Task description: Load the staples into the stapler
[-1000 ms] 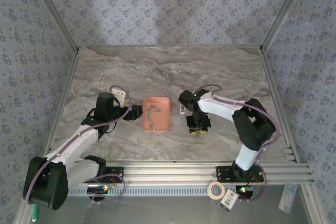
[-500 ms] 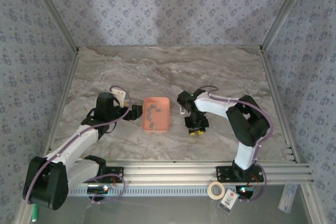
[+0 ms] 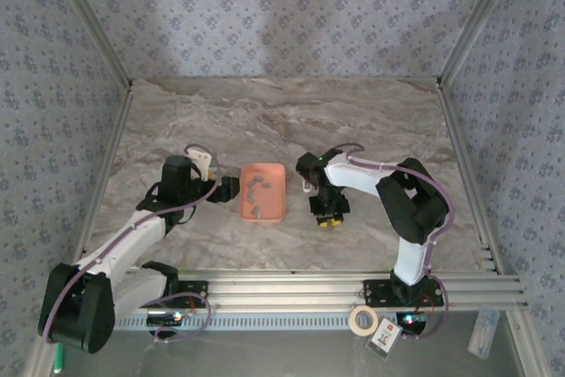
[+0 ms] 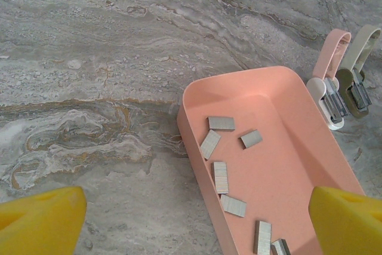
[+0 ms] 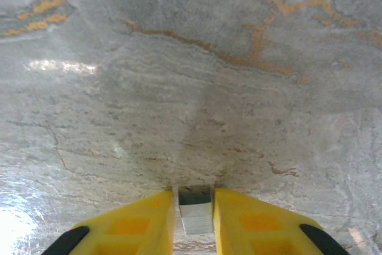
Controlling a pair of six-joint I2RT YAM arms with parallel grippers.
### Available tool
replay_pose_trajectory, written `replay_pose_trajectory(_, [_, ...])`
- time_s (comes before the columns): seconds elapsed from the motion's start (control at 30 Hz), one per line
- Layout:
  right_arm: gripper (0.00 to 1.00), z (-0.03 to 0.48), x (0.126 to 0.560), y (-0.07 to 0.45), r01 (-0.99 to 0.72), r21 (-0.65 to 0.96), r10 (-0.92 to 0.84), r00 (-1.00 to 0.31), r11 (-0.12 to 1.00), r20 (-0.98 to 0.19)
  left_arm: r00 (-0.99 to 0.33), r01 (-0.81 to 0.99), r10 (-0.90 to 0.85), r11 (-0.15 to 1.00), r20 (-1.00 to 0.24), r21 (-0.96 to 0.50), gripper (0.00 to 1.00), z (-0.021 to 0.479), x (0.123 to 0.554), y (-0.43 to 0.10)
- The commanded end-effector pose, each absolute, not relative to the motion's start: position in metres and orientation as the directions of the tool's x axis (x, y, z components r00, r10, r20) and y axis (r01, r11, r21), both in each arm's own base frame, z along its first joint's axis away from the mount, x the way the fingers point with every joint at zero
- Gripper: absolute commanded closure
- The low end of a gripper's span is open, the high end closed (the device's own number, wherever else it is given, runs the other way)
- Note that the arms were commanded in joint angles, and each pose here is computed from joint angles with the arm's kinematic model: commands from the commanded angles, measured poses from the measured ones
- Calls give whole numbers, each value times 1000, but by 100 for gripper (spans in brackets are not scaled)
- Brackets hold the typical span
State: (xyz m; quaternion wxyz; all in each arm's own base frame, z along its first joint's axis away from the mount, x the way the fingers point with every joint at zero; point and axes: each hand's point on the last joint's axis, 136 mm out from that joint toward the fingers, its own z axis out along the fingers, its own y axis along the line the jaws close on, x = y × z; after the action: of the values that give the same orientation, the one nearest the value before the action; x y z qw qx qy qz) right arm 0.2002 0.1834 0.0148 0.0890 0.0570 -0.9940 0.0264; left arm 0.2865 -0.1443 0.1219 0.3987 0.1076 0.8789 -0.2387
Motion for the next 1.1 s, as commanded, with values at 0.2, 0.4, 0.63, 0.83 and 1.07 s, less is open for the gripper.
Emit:
replay_pose_trajectory(0.2, [82, 17, 208, 172, -91, -111, -77, -990, 990, 119, -616, 420, -5, 844, -787, -334, 5, 139, 288, -151])
replay_pose_trajectory(0.4, [83, 52, 233, 178, 34, -62, 29, -997, 998, -75, -581, 423, -59, 830, -812, -363, 5, 154, 298, -156])
replay_pose_trajectory(0.63, [82, 86, 271, 187, 167, 64, 179, -930, 984, -321, -530, 468, -34, 822, -847, -325, 5, 166, 318, -166])
replay_pose_trajectory(0.83, [83, 94, 300, 201, 155, 132, 198, -881, 979, -430, -451, 496, -27, 824, -892, -275, 4, 171, 341, -171])
replay_pose_trajectory(1.07, [82, 81, 322, 225, 121, 141, 171, -888, 983, -427, -421, 497, 13, 840, -907, -219, 5, 166, 357, -173])
